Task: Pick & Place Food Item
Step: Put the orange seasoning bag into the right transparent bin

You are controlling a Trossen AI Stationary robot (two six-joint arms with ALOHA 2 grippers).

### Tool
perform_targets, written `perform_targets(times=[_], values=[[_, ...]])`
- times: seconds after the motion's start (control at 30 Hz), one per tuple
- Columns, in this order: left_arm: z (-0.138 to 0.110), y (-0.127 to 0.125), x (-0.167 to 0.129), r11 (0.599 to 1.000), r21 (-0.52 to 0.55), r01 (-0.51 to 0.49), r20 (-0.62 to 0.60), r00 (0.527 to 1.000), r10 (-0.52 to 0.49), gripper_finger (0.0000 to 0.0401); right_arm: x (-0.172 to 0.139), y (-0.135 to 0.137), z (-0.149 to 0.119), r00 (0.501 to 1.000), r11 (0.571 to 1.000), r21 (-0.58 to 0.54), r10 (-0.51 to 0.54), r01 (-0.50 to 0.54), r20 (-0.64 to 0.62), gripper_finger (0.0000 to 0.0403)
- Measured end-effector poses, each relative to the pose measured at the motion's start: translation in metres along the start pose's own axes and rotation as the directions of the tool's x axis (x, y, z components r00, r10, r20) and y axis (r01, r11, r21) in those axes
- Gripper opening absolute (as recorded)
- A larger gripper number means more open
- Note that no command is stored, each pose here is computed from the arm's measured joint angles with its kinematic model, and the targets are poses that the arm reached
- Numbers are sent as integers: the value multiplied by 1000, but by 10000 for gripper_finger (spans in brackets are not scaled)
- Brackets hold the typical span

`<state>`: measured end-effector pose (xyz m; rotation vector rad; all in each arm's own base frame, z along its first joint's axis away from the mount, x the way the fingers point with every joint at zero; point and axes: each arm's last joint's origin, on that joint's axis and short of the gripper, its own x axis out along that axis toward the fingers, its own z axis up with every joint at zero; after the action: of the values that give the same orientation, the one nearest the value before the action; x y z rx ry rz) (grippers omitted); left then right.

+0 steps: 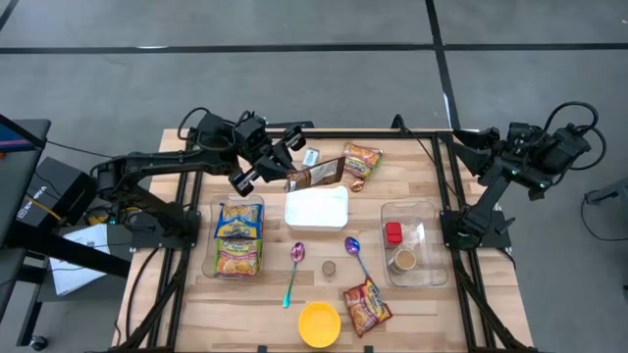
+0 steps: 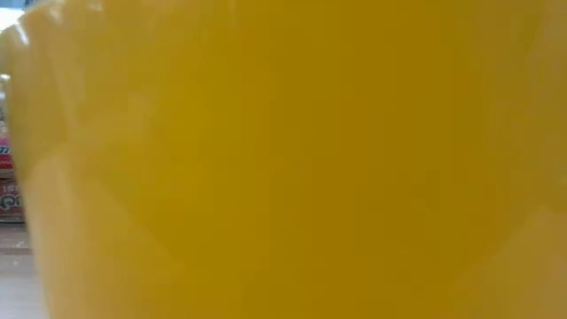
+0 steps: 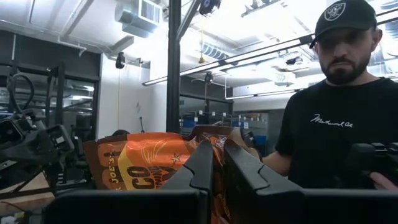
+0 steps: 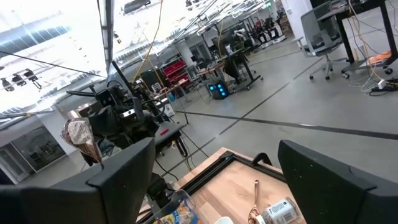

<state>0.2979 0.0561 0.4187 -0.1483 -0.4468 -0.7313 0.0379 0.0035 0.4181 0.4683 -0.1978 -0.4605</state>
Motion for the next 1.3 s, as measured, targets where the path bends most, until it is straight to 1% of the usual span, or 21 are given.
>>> perform_targets(times=[0.1, 0.2, 0.37, 0.4, 0.5, 0.53, 0.63, 0.7, 0.83, 0.87, 0.97, 1.13, 1.3], values=[[0, 0, 0, 1000, 0, -5, 3, 1000, 5, 11, 0, 0, 0, 1000, 1000, 5, 4, -4, 0, 333], [0, 0, 0, 1000, 0, -13, 10, 1000, 13, 11, 0, 3, -1, 999, 999, -2, 34, -34, 0, 333], [0, 1, 0, 1000, 1, -19, 14, 1000, 19, 11, 3, 13, -7, 1000, 1000, -22, 8, -8, 9, 333], [0, 0, 0, 1000, 0, -18, 14, 1000, 18, 11, 4, 14, -8, 1000, 1000, -15, 19, -19, 12, 333], [0, 0, 1, 1000, 0, -19, 17, 1000, 19, 11, 6, 20, -9, 989, 990, -6, 144, -144, 21, 333], [0, 0, 1, 1000, 0, -19, 17, 1000, 19, 11, 7, 24, -10, 987, 987, -10, 161, -161, 23, 333], [0, -1, 1, 1000, -5, -21, 20, 1000, 21, 11, 13, 36, -19, 990, 989, -50, 142, -141, 24, 333], [0, -1, 2, 1000, -6, -25, 25, 999, 25, 11, 16, 39, -22, 989, 988, -48, 147, -146, 26, 333], [-1, -2, 4, 1000, -9, -21, 27, 999, 22, 11, 19, 41, -21, 968, 969, -9, 248, -248, 39, 333], [-1, -3, 4, 1000, -10, -19, 27, 999, 19, 11, 21, 43, -20, 967, 968, -3, 252, -252, 47, 333], [-2, -4, 6, 1000, -15, -11, 28, 1000, 12, 11, 28, 49, -28, 965, 965, -30, 261, -260, 31, 333], [-3, -7, 10, 1000, -21, -2, 31, 1000, 3, 11, 39, 56, -31, 936, 937, 16, 349, -350, 39, 333], [-4, -7, 10, 1000, -22, -2, 32, 999, 3, 11, 57, 62, -43, 918, 918, 24, 396, -396, -12, 333]])
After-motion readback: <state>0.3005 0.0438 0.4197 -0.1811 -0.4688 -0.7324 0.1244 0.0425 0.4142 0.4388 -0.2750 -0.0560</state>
